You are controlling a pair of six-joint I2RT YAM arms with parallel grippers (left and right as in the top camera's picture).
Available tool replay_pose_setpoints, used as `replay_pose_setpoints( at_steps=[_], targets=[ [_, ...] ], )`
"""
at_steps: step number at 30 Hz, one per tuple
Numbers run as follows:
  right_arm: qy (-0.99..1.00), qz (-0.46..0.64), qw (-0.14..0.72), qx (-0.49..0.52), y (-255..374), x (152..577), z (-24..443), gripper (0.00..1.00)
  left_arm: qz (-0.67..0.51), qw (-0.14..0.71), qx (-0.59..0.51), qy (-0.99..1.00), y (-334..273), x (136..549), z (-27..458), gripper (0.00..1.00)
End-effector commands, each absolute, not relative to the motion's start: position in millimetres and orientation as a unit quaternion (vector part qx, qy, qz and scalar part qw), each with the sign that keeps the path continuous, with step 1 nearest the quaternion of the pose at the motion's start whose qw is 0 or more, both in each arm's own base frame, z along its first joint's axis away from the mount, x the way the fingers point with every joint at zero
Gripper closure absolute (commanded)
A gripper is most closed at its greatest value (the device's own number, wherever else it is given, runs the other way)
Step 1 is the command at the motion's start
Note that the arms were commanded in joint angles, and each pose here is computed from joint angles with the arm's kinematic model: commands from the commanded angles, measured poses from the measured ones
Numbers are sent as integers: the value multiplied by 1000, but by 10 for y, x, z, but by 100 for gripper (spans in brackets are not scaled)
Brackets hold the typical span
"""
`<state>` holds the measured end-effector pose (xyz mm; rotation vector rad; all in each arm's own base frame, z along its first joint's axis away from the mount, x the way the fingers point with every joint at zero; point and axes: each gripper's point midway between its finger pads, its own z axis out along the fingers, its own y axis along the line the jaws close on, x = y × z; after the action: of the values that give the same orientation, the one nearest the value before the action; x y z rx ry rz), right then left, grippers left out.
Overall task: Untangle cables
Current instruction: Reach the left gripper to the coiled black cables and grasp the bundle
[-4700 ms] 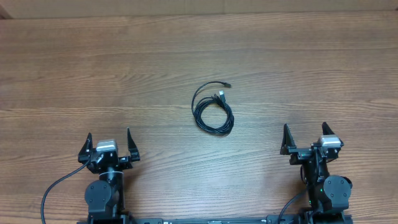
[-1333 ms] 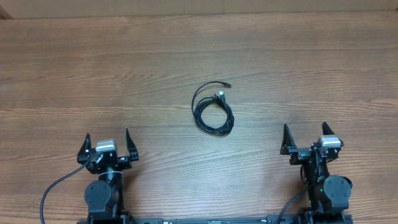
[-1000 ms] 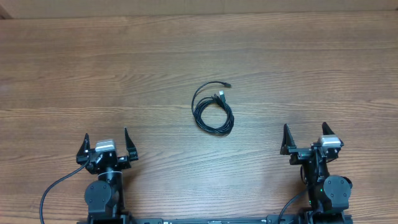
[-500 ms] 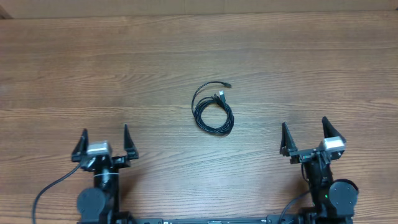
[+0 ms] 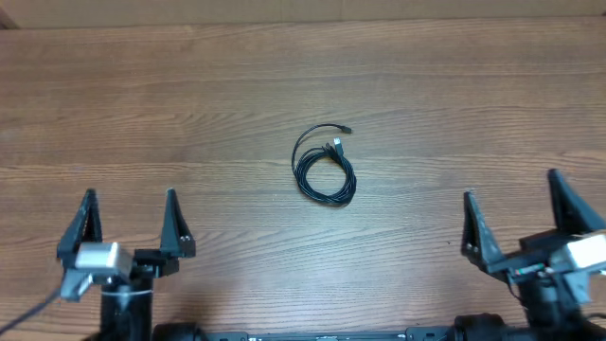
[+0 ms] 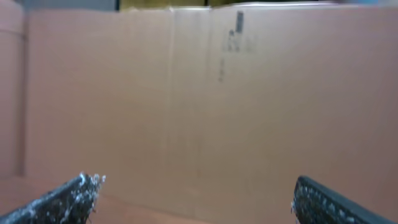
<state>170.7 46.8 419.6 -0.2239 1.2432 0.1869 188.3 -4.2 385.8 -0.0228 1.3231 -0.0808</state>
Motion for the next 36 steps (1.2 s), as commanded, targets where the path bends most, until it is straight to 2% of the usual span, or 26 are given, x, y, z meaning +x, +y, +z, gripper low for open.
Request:
replay_pose_setpoints(
  at_steps=[1, 6, 12, 18, 28, 33, 36],
  targets=[
    [573, 125, 800, -124, 591, 1574, 4619, 0, -88, 759, 21, 645, -239, 1977, 4016, 0],
    [608, 168, 758, -167, 784, 1446, 4921, 0, -156, 699, 81, 693, -552, 2056, 4419, 0],
    [603, 241, 718, -251, 1106, 1004, 4964, 0, -217, 681, 146, 684, -844, 1758, 4849, 1],
    [596, 302, 676, -312, 1327, 689, 4892, 0, -259, 637, 167, 707, -986, 1614, 4674, 0],
    [577, 293, 693, -318, 1322, 680, 4994, 0, -287, 570, 151, 755, -1034, 1542, 4305, 1],
    [597, 291, 689, -290, 1271, 816, 4970, 0, -288, 557, 137, 766, -1013, 1629, 4218, 0],
    [650, 267, 687, -185, 1026, 1167, 4905, 0, -284, 535, 136, 785, -1001, 1726, 4071, 0]
  ],
)
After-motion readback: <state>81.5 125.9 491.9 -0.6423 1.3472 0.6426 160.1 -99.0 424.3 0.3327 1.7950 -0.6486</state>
